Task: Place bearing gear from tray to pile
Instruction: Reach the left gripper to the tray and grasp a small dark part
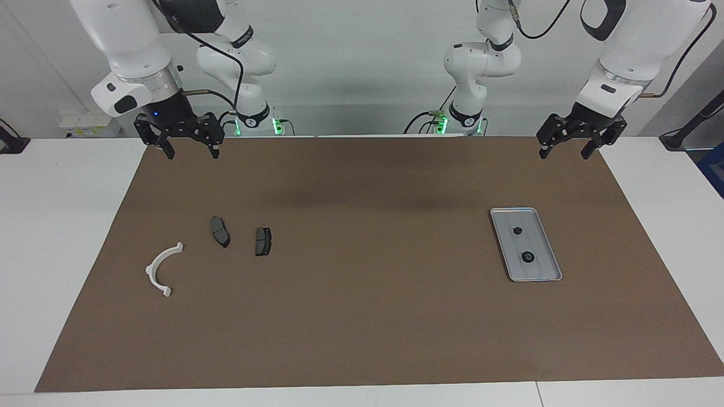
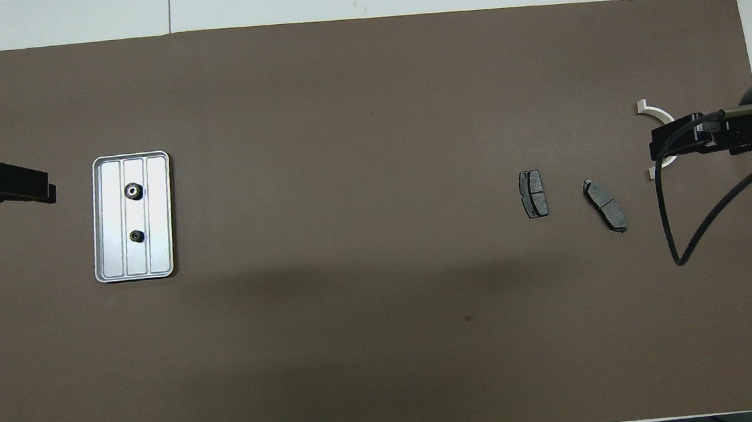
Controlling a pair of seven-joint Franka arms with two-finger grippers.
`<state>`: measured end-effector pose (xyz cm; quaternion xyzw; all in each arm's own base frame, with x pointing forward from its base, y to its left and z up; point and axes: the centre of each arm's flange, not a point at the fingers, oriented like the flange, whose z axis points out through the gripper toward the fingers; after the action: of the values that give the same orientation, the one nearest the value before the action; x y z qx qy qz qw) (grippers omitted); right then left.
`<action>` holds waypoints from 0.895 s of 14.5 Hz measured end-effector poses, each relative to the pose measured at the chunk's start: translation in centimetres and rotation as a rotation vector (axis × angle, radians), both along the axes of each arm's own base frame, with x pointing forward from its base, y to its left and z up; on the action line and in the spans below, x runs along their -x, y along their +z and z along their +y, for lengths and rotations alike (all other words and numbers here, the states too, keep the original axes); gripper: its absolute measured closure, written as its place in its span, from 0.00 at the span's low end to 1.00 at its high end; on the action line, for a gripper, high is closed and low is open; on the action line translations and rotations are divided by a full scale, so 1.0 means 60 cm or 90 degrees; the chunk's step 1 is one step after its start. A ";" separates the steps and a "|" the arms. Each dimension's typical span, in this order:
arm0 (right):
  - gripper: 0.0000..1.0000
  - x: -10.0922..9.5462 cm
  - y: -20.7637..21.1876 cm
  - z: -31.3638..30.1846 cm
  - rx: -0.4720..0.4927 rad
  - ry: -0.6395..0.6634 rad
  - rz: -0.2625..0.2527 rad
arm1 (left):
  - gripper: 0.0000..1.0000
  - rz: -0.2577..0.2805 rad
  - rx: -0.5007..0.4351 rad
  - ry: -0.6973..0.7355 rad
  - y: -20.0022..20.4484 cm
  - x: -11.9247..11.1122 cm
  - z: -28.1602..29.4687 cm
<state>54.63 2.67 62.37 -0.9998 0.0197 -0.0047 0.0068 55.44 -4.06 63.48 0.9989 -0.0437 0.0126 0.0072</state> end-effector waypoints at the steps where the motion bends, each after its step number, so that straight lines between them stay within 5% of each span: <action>1: 0.00 0.000 0.000 -0.003 0.000 -0.002 0.000 | 0.00 0.000 0.000 0.000 0.000 0.000 0.000; 8: 0.00 0.000 0.000 -0.005 0.000 -0.004 0.000 | 0.00 0.007 -0.001 0.012 -0.039 0.010 0.012; 13: 0.00 0.000 0.000 -0.005 0.000 -0.004 0.000 | 0.00 -0.020 -0.002 -0.009 -0.177 0.008 0.073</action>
<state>54.64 2.37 62.37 -0.9997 0.0224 -0.0047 0.0070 54.96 0.29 52.89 0.9983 -0.0509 0.0282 0.0054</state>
